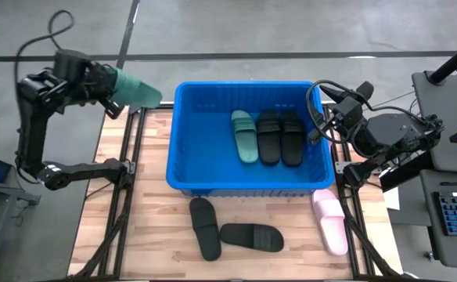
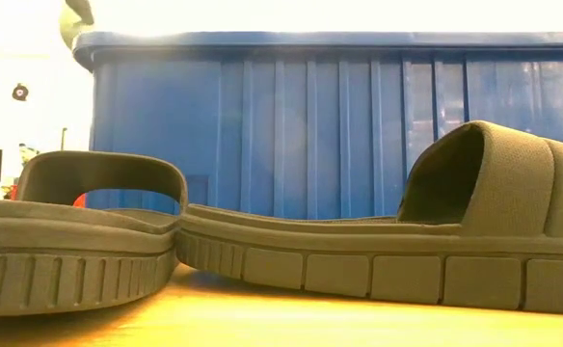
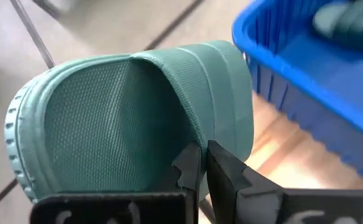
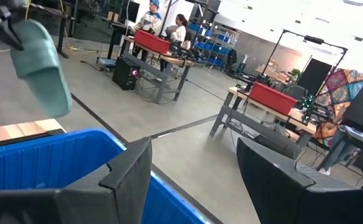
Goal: Pick and place slides into bin
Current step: Put the green slide into the blue container
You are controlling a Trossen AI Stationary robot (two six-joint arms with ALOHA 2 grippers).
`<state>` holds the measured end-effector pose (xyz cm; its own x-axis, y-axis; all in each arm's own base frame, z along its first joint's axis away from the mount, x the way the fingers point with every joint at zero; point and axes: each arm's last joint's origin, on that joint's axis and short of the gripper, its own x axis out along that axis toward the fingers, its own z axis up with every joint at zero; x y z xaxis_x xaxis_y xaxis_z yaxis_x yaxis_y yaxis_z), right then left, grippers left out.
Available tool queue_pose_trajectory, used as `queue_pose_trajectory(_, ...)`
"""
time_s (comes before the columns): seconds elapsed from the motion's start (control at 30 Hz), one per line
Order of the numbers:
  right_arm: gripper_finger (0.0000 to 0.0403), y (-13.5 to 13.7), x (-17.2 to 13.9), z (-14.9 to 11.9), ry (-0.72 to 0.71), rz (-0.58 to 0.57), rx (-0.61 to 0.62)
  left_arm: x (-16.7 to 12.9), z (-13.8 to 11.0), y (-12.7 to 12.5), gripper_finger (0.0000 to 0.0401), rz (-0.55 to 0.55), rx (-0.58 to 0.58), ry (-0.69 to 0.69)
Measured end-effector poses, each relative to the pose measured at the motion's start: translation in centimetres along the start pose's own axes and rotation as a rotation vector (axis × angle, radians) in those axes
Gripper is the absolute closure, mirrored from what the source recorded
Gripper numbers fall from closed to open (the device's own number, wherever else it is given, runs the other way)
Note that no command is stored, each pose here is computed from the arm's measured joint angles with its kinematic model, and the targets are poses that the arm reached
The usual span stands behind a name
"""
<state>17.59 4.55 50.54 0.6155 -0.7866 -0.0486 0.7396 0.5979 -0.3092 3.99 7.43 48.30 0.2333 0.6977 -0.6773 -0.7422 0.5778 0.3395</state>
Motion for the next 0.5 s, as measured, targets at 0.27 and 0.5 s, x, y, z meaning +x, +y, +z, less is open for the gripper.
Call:
queue_pose_trajectory(0.27, 0.0177, 0.0, 0.0, 0.0, 0.0, 0.0, 0.0, -1.5, 1.6, 0.4, 0.0401, -0.082, -0.009, -0.182)
queue_pose_trajectory(0.5, 0.0177, 0.0, 0.0, 0.0, 0.0, 0.0, 0.0, -0.6, 3.4, 0.3, 0.0401, -0.211, 0.017, -0.294)
